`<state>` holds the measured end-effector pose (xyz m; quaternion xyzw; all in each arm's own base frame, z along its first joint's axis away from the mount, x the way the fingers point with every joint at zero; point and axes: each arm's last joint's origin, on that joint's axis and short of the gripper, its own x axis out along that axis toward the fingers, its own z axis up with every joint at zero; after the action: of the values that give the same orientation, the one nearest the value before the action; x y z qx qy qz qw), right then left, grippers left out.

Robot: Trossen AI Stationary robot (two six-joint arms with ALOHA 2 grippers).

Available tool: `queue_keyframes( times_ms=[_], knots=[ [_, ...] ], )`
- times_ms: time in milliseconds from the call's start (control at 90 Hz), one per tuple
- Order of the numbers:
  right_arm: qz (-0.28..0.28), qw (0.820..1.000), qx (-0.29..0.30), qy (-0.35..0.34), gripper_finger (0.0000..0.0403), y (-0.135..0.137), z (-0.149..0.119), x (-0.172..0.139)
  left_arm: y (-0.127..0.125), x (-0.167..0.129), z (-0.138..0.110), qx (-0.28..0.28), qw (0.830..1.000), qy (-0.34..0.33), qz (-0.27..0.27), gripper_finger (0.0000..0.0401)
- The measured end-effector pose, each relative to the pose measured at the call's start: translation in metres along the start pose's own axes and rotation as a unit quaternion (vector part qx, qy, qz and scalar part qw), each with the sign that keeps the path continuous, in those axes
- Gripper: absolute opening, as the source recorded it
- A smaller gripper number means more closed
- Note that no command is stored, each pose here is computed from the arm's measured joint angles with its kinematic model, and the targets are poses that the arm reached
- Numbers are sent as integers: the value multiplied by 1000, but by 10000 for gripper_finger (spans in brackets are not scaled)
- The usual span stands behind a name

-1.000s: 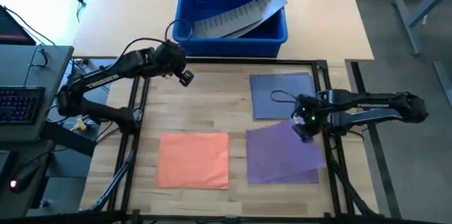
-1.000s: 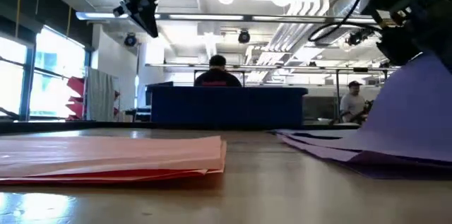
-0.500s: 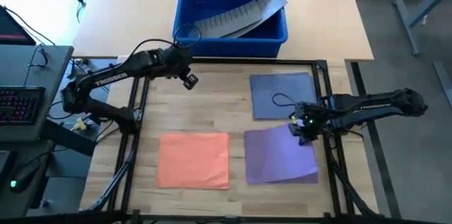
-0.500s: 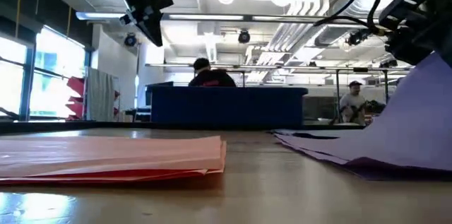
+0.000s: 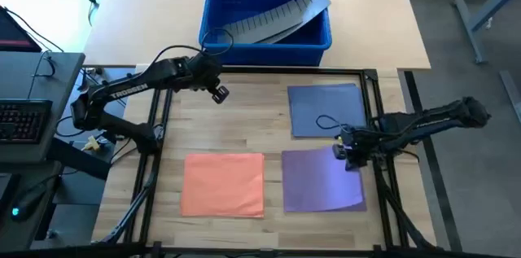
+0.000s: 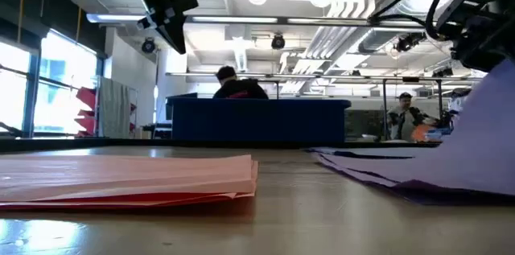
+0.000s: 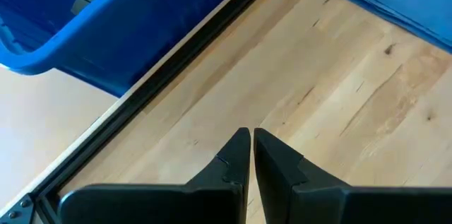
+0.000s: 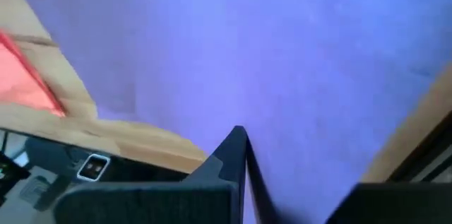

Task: Organize paper
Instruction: Stack the purple paper on top of the purple paper

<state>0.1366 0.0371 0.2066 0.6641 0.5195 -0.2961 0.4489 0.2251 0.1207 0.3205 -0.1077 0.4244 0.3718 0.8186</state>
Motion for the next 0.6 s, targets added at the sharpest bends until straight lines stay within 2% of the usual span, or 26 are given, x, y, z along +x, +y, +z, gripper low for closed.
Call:
queue_keyframes(
  times_ms=[256, 600],
  knots=[
    [-21, 999, 18, -19, 0, -5, -3, 2, 0, 0, 0, 0, 1000, 0, 0, 0],
    [28, 999, 29, -28, 0, 3, -9, 4, 0, 0, 0, 0, 1000, 0, 0, 0]
  ],
)
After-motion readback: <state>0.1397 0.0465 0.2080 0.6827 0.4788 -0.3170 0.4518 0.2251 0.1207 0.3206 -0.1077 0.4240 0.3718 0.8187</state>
